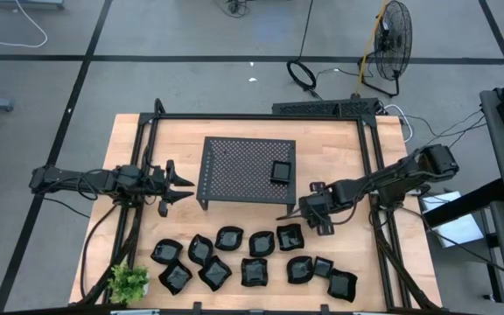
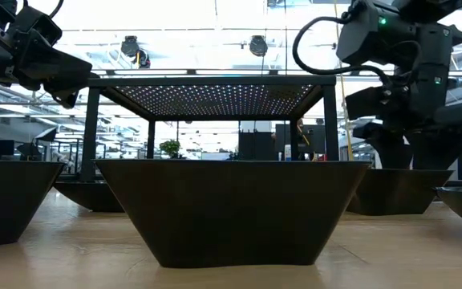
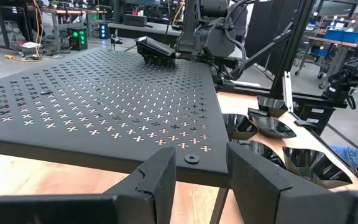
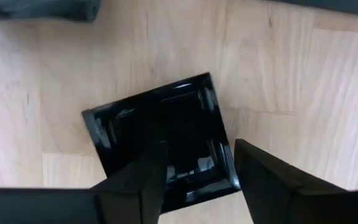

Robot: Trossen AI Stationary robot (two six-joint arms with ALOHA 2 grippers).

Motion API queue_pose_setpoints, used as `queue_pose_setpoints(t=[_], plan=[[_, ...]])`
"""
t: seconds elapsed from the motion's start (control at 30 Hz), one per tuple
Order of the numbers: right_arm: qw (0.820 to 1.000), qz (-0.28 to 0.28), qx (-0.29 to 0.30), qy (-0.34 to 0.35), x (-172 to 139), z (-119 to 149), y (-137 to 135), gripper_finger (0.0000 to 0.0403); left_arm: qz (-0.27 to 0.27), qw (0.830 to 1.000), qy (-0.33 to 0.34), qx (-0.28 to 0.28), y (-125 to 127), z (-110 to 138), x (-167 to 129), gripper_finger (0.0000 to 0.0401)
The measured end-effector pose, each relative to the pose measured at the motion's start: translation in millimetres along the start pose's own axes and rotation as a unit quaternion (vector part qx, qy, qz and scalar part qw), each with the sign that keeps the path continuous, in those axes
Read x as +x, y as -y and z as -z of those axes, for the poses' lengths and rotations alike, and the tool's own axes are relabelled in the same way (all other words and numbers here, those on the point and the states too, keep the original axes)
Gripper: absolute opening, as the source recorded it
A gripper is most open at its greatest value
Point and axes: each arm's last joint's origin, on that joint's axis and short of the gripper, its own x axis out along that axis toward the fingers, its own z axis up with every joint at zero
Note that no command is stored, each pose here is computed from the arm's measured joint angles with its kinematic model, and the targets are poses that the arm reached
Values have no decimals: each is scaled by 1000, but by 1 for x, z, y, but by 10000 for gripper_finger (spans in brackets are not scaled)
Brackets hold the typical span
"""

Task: Pick & Place Mini shaped plates
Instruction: Stack the square plate onto the stacked square plate on the shelf

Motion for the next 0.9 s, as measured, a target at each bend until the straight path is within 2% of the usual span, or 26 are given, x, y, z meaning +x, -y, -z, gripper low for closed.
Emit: queue_pose_setpoints(t=[0.27, 0.5, 0.63, 0.9], plan=[[999, -27, 18, 26, -13, 1, -1, 112, 0, 1000, 0, 0, 0, 0, 0, 145], [999, -26, 14, 34, -16, 1, 0, 69, 0, 1000, 0, 0, 0, 0, 0, 145], [999, -27, 13, 43, -12, 2, -1, 71, 0, 1000, 0, 0, 0, 0, 0, 145], [999, -26, 17, 31, -3, 12, 0, 111, 0, 1000, 0, 0, 0, 0, 0, 145]])
